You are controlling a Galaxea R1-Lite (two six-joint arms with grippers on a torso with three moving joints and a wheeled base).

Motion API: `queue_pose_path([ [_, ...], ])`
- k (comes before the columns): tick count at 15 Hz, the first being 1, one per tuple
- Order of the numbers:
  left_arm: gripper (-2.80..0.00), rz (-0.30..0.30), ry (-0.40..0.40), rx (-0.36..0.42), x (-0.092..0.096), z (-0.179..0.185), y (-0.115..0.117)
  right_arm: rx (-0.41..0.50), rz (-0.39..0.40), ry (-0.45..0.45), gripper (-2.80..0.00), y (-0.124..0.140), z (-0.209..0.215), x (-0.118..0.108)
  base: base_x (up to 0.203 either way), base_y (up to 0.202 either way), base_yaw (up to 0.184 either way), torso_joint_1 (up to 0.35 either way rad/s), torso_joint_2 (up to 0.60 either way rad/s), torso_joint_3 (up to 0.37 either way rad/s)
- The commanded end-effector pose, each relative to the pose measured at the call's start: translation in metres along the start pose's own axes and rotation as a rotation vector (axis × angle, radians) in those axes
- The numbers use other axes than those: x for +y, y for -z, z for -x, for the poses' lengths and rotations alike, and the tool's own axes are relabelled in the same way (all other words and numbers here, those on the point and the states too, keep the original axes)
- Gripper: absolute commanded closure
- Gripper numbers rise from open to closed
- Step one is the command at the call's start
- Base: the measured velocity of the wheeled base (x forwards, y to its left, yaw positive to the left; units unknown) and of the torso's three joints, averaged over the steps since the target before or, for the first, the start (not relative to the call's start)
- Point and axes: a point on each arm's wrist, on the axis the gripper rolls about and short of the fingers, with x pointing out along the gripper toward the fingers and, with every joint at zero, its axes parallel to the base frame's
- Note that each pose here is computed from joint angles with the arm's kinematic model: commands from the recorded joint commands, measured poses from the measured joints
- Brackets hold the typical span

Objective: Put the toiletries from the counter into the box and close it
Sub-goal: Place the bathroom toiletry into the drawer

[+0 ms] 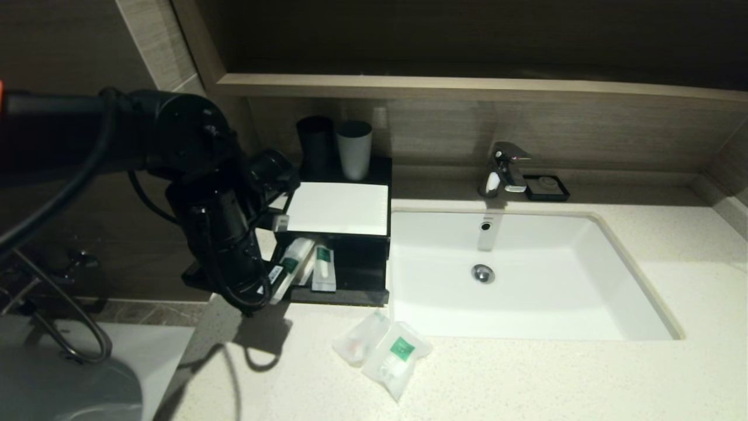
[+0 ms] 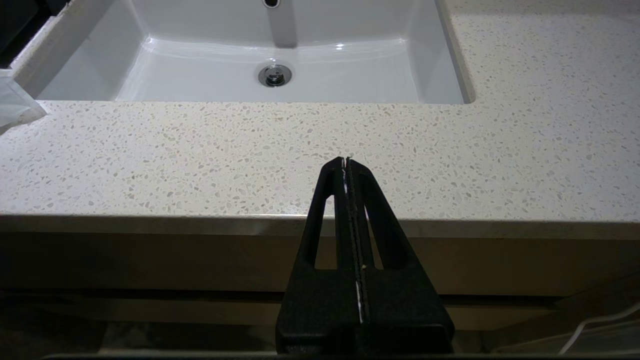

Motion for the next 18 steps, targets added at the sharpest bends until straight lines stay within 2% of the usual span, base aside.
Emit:
queue_pose_path([
  [1,0.00,0.009,-0.003,0.015,-0.001,-0.005,-0.002,0.001,0.000,0.000,0.00,0.000,0.000,0.000,0.000,0.000,0.000,0.000,0.00,0.000],
  [9,0.00,0.030,-0.001,-0.004,-0.002,-0.007,-0.006,0.001,0.000,0.000,0.00,0.000,0.000,0.000,0.000,0.000,0.000,0.000,0.00,0.000],
  [13,0.00,0.062,0.009,-0.047,-0.003,-0.007,-0.010,0.000,0.000,0.000,0.00,0.000,0.000,0.000,0.000,0.000,0.000,0.000,0.00,0.000],
  [18,0.00,0.073,0.012,-0.059,-0.003,-0.009,-0.013,0.001,0.000,0.000,0.00,0.000,0.000,0.000,0.000,0.000,0.000,0.000,0.00,0.000],
])
